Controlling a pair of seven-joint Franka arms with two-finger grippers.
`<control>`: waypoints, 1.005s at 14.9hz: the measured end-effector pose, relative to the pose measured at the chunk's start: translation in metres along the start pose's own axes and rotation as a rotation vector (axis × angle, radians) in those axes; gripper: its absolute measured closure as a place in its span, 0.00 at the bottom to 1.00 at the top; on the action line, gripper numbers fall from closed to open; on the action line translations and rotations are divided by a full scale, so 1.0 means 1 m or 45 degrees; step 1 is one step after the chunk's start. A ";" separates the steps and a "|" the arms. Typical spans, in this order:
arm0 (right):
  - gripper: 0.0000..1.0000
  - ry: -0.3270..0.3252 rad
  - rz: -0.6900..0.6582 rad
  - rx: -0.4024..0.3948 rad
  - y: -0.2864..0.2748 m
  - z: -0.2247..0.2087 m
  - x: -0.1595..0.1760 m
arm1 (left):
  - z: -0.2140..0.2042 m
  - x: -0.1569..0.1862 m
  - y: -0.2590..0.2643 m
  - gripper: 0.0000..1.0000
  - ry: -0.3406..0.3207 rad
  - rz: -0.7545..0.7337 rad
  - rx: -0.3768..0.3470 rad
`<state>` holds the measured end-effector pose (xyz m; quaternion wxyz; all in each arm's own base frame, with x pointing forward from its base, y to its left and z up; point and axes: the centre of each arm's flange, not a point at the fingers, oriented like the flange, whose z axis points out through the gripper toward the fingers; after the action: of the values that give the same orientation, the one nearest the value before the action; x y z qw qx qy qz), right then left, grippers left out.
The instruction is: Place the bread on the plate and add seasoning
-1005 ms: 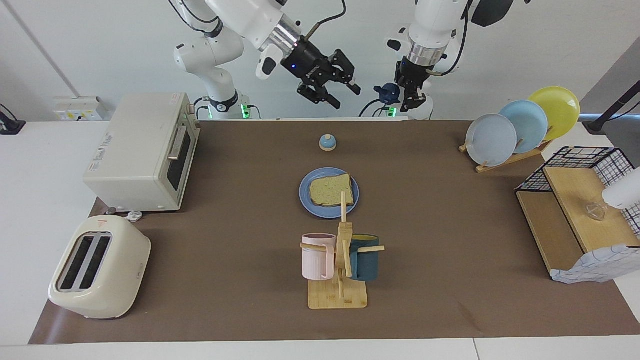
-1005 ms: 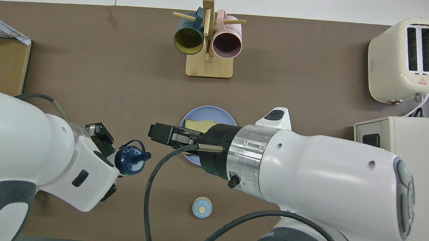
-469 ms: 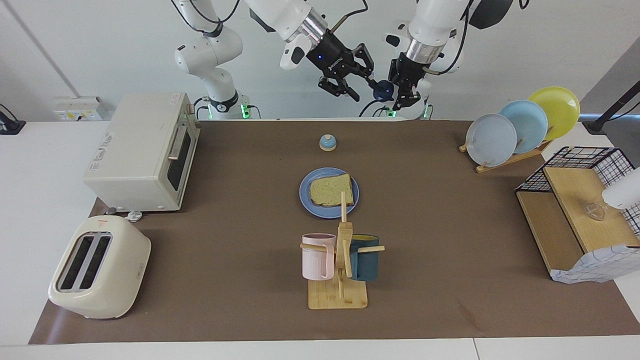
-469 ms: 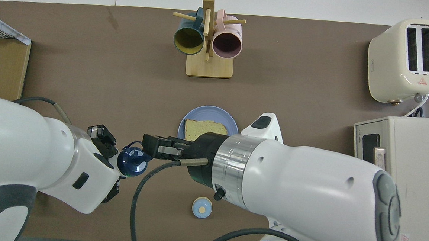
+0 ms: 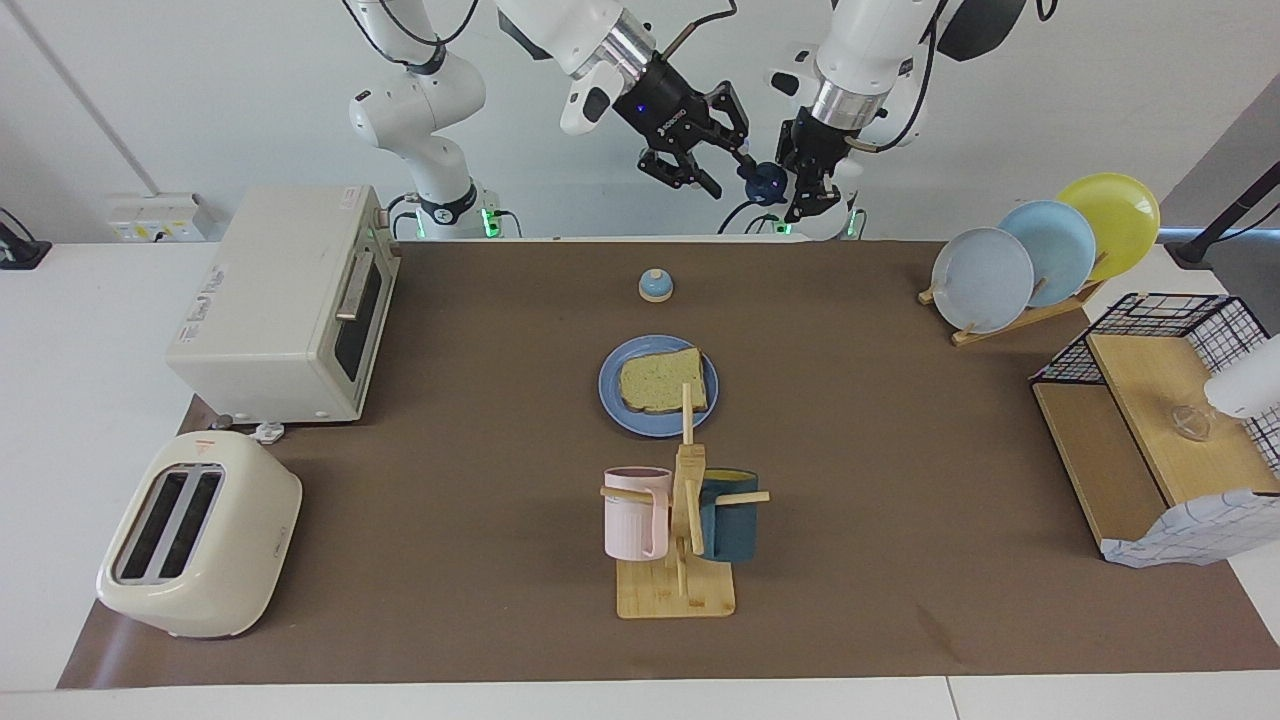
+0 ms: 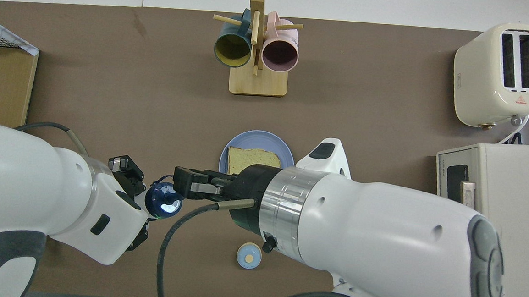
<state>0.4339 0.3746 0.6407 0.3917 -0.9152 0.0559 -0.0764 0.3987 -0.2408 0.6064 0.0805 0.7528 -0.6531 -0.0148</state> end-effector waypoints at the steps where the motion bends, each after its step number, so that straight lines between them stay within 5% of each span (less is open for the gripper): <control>1: 0.49 0.000 -0.006 -0.004 0.000 0.000 -0.001 | 0.000 0.000 0.001 0.61 0.003 -0.005 0.000; 15: 0.55 -0.016 -0.051 -0.028 -0.006 0.008 -0.013 | 0.000 0.000 0.002 0.61 0.014 -0.023 -0.002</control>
<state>0.4230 0.3865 0.6380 0.3805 -0.9208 0.0359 -0.0777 0.3970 -0.2407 0.6063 0.0844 0.7587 -0.6458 -0.0118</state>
